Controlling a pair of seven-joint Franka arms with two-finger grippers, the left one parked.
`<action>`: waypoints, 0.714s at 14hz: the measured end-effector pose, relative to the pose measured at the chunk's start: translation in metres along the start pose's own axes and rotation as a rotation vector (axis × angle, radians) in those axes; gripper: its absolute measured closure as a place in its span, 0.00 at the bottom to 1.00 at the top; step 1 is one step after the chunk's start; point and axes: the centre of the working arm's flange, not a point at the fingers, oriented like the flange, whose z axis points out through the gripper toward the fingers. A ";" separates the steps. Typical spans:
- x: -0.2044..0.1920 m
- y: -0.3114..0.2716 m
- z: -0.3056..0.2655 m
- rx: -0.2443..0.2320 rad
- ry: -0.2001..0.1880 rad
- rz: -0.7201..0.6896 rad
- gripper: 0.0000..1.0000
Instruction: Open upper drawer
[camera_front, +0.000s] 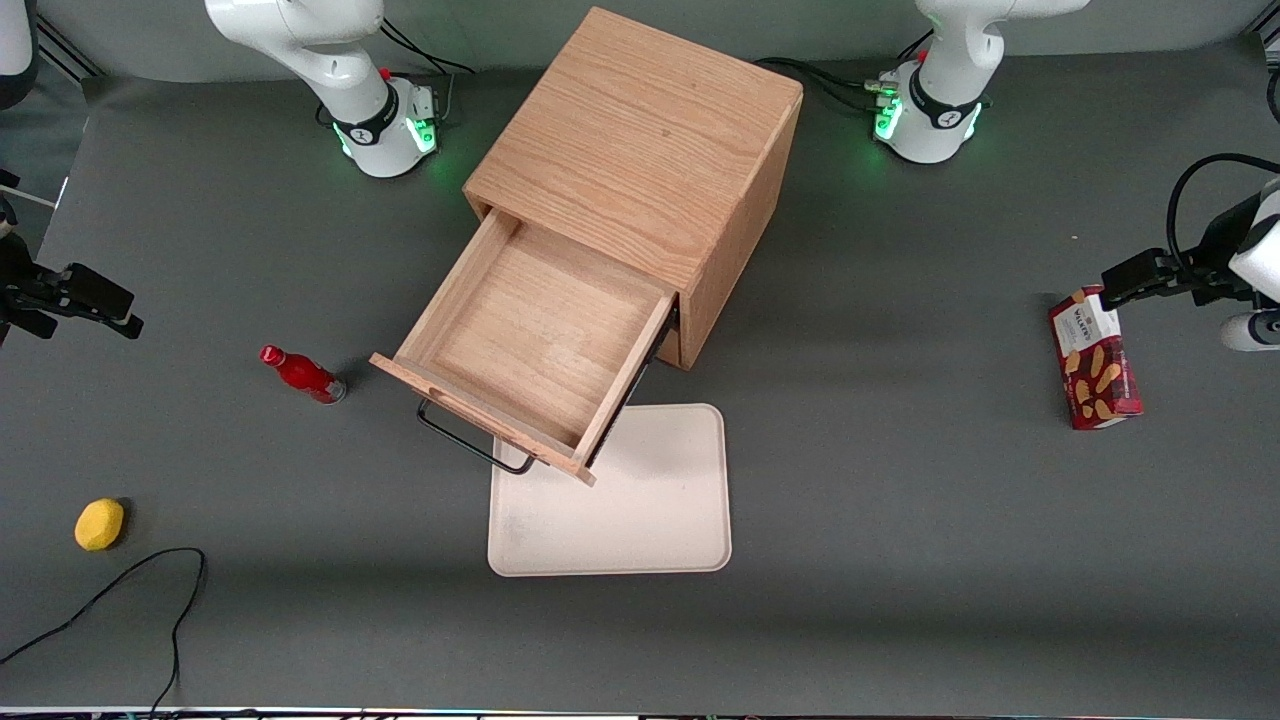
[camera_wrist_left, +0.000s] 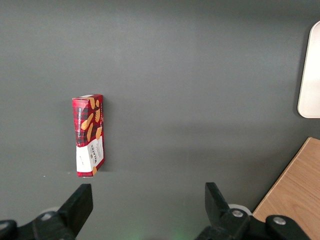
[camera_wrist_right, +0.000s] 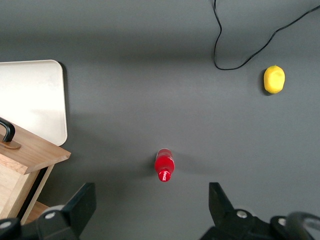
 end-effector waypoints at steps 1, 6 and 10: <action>0.000 -0.002 0.000 0.000 0.000 -0.003 0.00; 0.000 -0.005 0.000 0.001 -0.001 -0.008 0.00; -0.005 -0.005 0.004 0.002 -0.050 -0.008 0.00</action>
